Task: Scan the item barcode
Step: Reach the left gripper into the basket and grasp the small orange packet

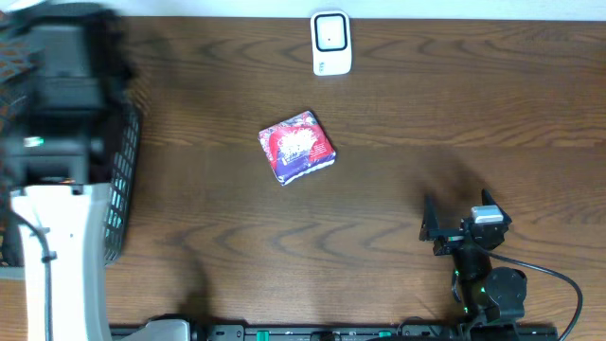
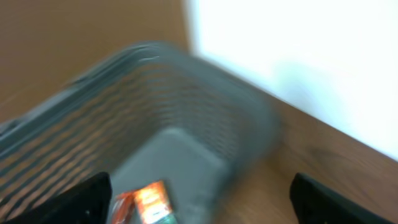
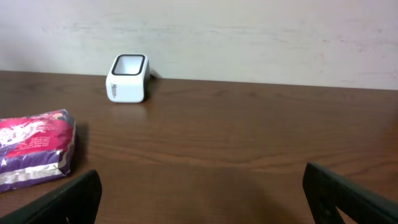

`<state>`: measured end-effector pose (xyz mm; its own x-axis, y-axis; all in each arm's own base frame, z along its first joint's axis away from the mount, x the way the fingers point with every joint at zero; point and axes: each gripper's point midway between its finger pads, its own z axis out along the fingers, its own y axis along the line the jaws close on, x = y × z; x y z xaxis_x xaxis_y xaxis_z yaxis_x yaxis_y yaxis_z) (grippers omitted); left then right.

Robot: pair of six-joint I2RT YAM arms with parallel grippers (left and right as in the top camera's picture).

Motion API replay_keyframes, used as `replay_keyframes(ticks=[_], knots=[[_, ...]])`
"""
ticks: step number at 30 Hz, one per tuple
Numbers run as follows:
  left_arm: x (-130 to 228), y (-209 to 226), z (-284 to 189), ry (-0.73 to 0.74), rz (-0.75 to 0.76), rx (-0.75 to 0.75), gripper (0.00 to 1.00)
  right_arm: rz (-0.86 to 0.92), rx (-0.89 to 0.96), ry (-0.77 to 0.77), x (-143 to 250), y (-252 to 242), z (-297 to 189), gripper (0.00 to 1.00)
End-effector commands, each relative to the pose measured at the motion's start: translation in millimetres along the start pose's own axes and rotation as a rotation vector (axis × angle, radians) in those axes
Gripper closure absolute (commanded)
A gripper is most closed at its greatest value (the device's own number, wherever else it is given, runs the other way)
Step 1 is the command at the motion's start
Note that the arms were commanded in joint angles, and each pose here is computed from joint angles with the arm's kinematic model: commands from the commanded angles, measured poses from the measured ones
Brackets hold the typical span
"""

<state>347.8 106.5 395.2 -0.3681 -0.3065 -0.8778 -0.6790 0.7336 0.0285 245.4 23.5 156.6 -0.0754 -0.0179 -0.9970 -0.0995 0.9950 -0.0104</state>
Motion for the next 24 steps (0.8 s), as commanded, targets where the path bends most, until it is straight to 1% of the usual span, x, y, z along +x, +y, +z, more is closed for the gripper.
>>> replay_keyframes(ticks=[1, 2, 5, 8, 11, 14, 20, 24], knots=[[1, 72, 26, 0.027, -0.306, -0.212, 0.04, 0.007, -0.004, 0.001, 1, 1, 0, 0.01], [5, 86, 32, 0.048, -0.34, -0.243, 0.0, 0.007, -0.004, 0.001, 1, 1, 0, 0.01], [20, 115, 51, 0.133, -0.378, -0.296, 0.0, 0.007, -0.004, 0.001, 1, 1, 0, 0.01], [39, 130, 69, 0.23, -0.399, -0.325, 0.0, 0.007, -0.004, 0.001, 1, 1, 0, 0.01], [59, 129, 87, 0.334, -0.415, -0.303, 0.0, 0.007, -0.004, 0.001, 1, 1, 0, 0.01], [79, 118, 107, 0.428, -0.402, -0.275, 0.0, 0.007, -0.004, 0.001, 1, 1, 0, 0.01], [113, 108, 145, 0.546, -0.351, -0.311, 0.0, 0.007, -0.004, 0.001, 1, 1, 0, 0.01], [142, 106, 171, 0.632, -0.316, -0.35, 0.0, 0.007, -0.004, 0.001, 1, 1, 0, 0.01]])
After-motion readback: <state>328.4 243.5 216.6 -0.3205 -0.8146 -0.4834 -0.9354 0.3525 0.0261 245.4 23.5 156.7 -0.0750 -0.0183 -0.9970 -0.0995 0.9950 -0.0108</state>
